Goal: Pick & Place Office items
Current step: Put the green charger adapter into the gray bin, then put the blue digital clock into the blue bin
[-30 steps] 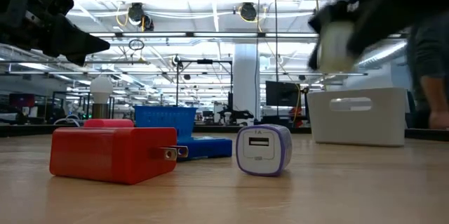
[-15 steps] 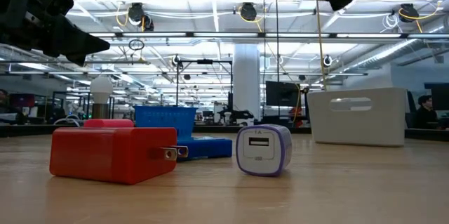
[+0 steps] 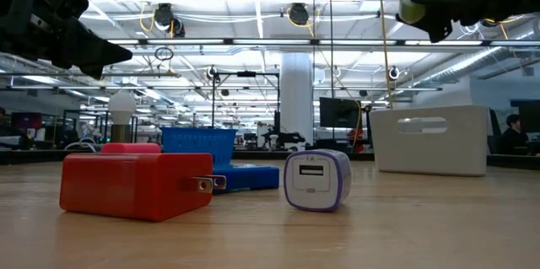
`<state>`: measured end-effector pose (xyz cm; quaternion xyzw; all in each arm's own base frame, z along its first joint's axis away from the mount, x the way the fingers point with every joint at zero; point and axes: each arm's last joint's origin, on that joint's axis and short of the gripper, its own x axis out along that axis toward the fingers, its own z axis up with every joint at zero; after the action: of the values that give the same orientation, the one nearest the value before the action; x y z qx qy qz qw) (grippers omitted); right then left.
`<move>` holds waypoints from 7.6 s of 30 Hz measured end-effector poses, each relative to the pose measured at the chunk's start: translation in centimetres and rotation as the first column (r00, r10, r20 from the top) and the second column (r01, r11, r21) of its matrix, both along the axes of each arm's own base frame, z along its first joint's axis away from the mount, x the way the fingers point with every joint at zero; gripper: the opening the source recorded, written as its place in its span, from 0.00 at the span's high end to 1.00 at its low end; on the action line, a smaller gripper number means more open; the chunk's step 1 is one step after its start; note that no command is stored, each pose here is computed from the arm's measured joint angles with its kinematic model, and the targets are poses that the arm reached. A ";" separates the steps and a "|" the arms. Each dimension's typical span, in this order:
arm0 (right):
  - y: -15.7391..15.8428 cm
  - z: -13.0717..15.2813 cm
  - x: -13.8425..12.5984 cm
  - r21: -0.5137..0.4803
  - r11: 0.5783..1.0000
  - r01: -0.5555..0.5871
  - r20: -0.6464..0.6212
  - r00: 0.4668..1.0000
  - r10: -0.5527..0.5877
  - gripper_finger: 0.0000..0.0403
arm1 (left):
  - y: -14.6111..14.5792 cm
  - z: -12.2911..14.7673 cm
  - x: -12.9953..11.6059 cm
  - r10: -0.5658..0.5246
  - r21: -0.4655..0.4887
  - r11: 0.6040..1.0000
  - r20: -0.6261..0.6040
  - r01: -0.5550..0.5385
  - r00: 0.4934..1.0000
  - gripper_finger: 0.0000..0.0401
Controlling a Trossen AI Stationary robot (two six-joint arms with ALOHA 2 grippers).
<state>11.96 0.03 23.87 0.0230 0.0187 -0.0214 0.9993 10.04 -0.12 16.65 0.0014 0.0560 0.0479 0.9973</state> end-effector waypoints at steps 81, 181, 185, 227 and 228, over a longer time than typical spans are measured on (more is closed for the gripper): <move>-2.2 2.3 2.2 -0.021 0.958 0.286 -0.467 0.844 -0.262 0.44 | 0.0 0.0 0.0 0.007 0.001 1.000 0.000 -0.007 1.000 0.95; -2.2 -4.6 -1.3 -0.075 0.996 0.042 0.264 0.964 -0.021 1.00 | 0.0 0.0 0.0 0.008 -0.007 1.000 0.001 -0.008 1.000 0.95; -2.2 -5.2 -1.2 -0.057 0.998 0.036 0.205 0.978 -0.023 0.99 | 0.0 0.0 0.0 0.007 -0.007 1.000 0.001 -0.007 1.000 0.95; -2.2 -5.6 -1.1 -0.033 0.999 0.017 0.170 0.985 -0.011 0.99 | -3.8 5.5 10.5 0.017 -0.311 0.942 -0.344 -0.131 0.939 1.00; -2.2 -5.6 -1.1 -0.033 0.999 0.017 0.168 0.986 -0.011 0.99 | -4.2 5.5 11.6 0.006 -0.306 0.944 -0.365 -0.126 0.931 0.99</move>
<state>10.83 -2.12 18.26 0.0079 -0.0660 -0.0267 0.9974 21.65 -4.32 22.18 -0.1557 0.2444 0.0710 0.9544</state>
